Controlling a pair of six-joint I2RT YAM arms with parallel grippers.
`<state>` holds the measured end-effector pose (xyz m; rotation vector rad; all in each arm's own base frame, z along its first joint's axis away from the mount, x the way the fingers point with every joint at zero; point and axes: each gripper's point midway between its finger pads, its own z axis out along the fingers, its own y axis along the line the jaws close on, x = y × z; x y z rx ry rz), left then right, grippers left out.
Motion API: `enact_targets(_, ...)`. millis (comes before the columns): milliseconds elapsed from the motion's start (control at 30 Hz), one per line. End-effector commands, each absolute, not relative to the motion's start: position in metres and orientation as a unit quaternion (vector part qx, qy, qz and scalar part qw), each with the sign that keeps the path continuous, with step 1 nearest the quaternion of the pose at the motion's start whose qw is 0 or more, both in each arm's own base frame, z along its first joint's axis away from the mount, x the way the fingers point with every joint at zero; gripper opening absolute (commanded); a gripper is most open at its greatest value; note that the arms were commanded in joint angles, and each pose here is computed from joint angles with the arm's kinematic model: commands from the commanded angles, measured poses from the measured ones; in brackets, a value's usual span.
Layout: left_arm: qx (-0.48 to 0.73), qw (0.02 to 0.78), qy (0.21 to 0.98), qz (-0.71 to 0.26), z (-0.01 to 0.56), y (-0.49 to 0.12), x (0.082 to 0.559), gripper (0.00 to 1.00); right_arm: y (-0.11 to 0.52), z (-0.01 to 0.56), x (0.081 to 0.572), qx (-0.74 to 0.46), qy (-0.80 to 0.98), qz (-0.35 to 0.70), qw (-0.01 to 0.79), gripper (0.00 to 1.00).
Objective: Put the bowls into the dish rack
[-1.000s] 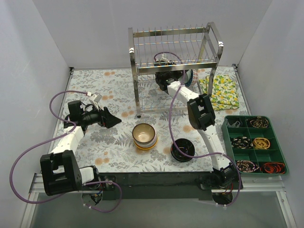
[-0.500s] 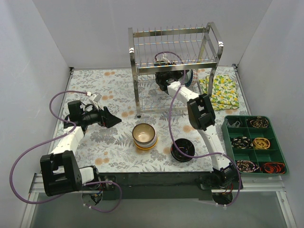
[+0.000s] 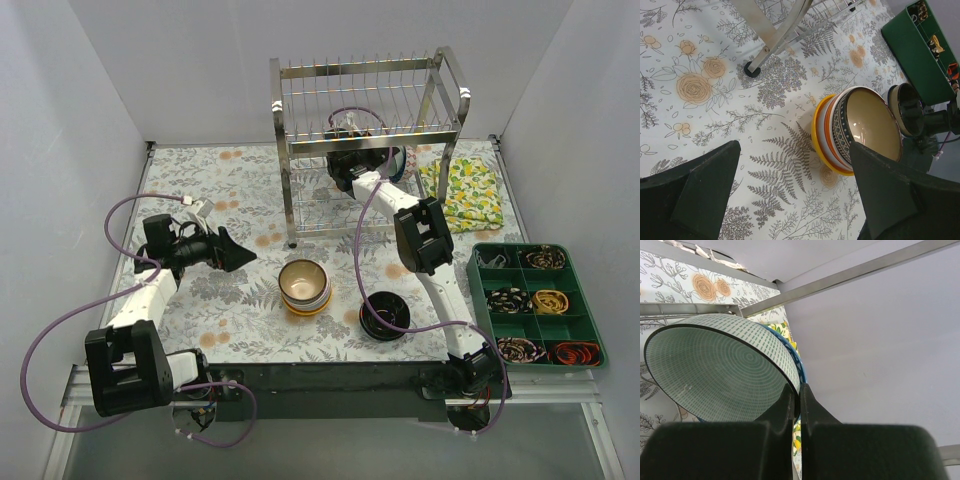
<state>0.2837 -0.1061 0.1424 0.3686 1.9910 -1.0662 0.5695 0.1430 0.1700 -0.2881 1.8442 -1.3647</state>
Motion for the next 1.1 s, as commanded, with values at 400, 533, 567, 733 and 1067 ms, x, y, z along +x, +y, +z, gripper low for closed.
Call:
enact_targets(400, 0.155, 0.42, 0.785, -0.428, 0.145, -0.109, 0.278, 0.93, 0.109, 0.146, 0.568, -0.078, 0.728, -0.582, 0.354, 0.01)
enact_targets(533, 0.155, 0.418, 0.785, -0.429, 0.144, -0.11, 0.278, 0.94, 0.105, 0.136, 0.568, -0.083, 0.727, -0.589, 0.342, 0.01)
enact_targets(567, 0.153, 0.417, 0.786, -0.429, 0.143, -0.11, 0.277, 0.94, 0.106, 0.137, 0.57, -0.079, 0.727, -0.587, 0.347, 0.01)
enact_targets(733, 0.153, 0.415, 0.787, -0.43, 0.143, -0.11, 0.278, 0.94, 0.112, 0.132, 0.57, -0.085, 0.726, -0.588, 0.347, 0.01)
enact_targets(1067, 0.16, 0.423, 0.782, -0.428, 0.147, -0.11, 0.283, 0.95, 0.136, 0.167, 0.564, -0.084, 0.721, -0.57, 0.385, 0.45)
